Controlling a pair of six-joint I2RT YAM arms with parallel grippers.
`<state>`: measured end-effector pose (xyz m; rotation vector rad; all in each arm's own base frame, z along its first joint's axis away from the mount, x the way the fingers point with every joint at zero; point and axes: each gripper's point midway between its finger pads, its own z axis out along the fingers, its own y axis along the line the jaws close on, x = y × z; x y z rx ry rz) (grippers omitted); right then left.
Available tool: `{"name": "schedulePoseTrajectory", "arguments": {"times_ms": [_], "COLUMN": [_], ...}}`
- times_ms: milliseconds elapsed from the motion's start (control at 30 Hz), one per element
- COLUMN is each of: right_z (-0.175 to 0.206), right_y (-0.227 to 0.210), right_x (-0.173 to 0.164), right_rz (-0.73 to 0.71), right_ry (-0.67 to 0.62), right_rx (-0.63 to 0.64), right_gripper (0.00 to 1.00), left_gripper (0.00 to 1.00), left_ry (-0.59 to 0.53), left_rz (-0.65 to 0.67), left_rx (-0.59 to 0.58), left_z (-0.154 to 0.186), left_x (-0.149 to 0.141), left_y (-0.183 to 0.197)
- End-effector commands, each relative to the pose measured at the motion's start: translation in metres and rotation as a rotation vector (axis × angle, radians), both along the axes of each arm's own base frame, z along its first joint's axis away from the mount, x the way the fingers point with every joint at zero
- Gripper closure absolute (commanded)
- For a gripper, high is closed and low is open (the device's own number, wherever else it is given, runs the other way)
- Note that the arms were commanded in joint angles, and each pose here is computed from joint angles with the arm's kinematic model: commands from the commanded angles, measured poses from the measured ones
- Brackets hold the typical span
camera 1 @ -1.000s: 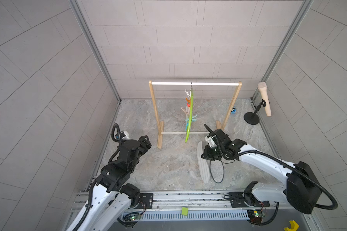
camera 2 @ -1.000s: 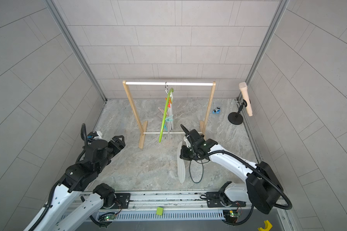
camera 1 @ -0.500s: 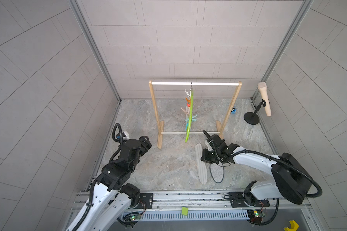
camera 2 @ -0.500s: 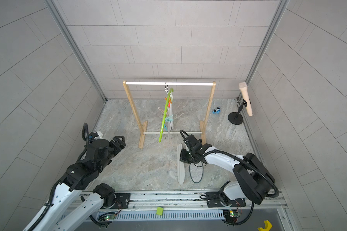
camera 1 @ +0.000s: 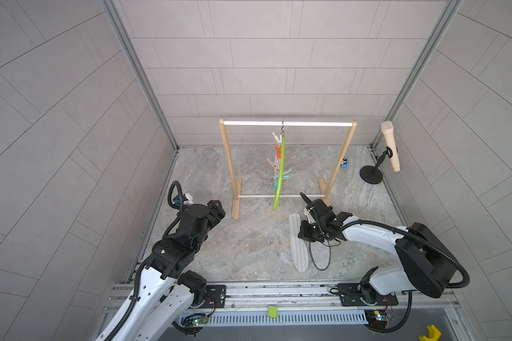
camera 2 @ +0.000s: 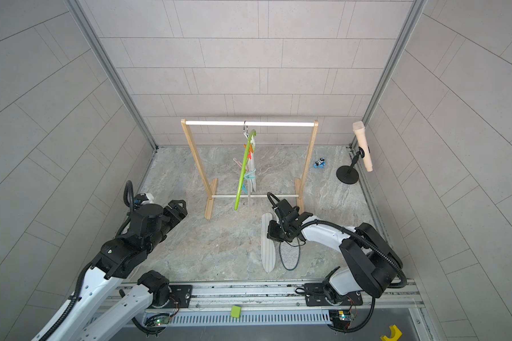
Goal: Take the shoe insoles off the hanger
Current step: Place the insole at the center of the board.
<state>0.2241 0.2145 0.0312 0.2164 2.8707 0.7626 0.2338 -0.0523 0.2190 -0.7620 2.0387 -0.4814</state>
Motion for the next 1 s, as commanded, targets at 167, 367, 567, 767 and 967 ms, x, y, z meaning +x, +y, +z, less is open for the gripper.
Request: {"name": "schedulePoseTrajectory", "arguments": {"times_ms": [167, 367, 567, 767, 967], "right_z": [-0.009, -0.008, 0.0, 0.012, 0.038], "right_y": [-0.013, -0.015, -0.016, -0.02, -0.029], "right_x": [-0.005, -0.007, -0.005, -0.003, 0.0], "right_rz": [-0.018, -0.014, -0.013, -0.007, -0.012], "right_ry": [0.021, 0.02, -0.003, -0.026, -0.074], "right_rx": [-0.06, -0.069, -0.069, -0.084, -0.08], "right_gripper": [0.83, 0.77, 0.7, 0.68, 0.63], "left_gripper": [0.15, 0.15, 0.15, 0.13, 0.0], "left_ry": [-0.003, -0.002, 0.004, 0.008, -0.007], "left_rz": [0.027, 0.023, 0.018, 0.012, -0.04], "left_rx": [-0.007, -0.008, -0.011, -0.013, -0.007], "left_z": [-0.002, -0.003, -0.006, -0.009, -0.005], "left_x": [0.001, 0.001, 0.0, -0.001, 0.002], "left_y": [0.003, 0.002, 0.002, 0.001, -0.007]}}
